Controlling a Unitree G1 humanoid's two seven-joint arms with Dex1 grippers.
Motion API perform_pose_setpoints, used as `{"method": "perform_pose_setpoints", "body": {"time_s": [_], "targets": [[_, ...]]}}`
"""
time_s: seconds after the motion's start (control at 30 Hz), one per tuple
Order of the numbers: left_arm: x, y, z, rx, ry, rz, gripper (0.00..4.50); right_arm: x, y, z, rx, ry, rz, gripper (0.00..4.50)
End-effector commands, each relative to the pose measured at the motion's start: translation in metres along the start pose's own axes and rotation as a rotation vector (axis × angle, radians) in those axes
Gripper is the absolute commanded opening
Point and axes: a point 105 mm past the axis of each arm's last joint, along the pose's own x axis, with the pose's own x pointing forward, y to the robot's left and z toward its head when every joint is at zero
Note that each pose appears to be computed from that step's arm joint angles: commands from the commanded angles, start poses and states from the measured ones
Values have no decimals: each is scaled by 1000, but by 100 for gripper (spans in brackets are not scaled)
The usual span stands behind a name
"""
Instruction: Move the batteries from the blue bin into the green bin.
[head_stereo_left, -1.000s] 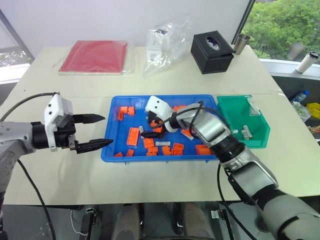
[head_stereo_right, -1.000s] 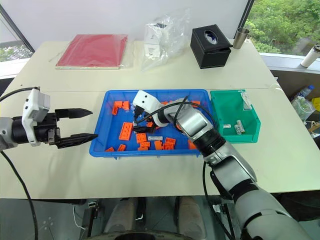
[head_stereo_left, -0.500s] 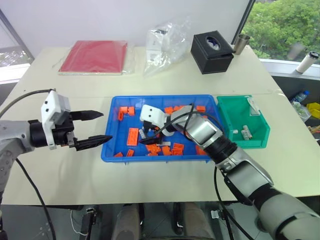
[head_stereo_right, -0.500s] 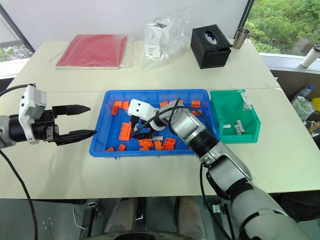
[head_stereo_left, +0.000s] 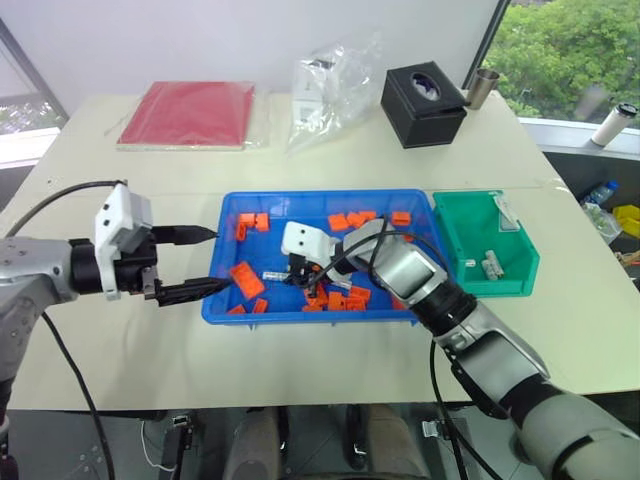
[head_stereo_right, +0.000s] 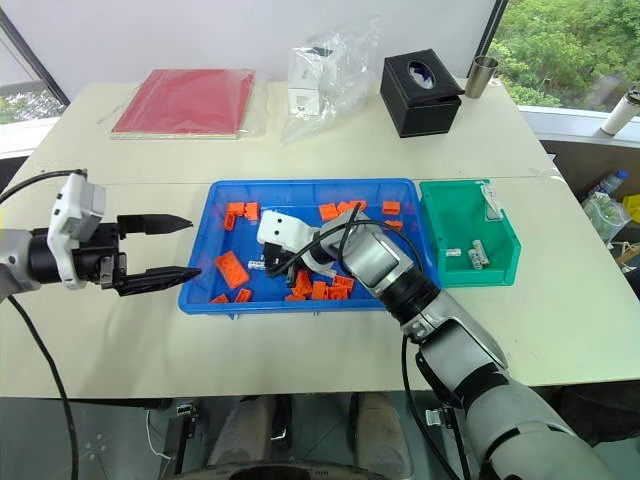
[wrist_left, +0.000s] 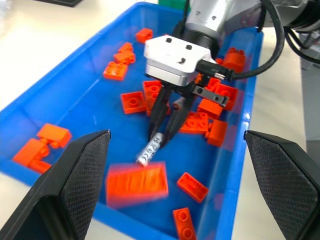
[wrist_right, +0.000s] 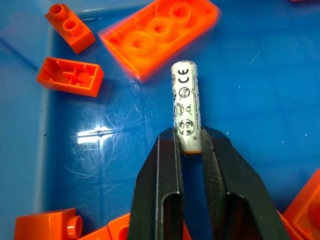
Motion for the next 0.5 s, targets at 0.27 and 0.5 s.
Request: {"method": "perform_pose_setpoints", "body": {"time_s": [0.27,0.5], "targets": [[20,-18,17,65,-50,-142,450,-91,-44,36,150,-191,-223,22],[41,-8,14,108,-116,-109,450,-220,-74,-29,282,-69,-607,22]]}}
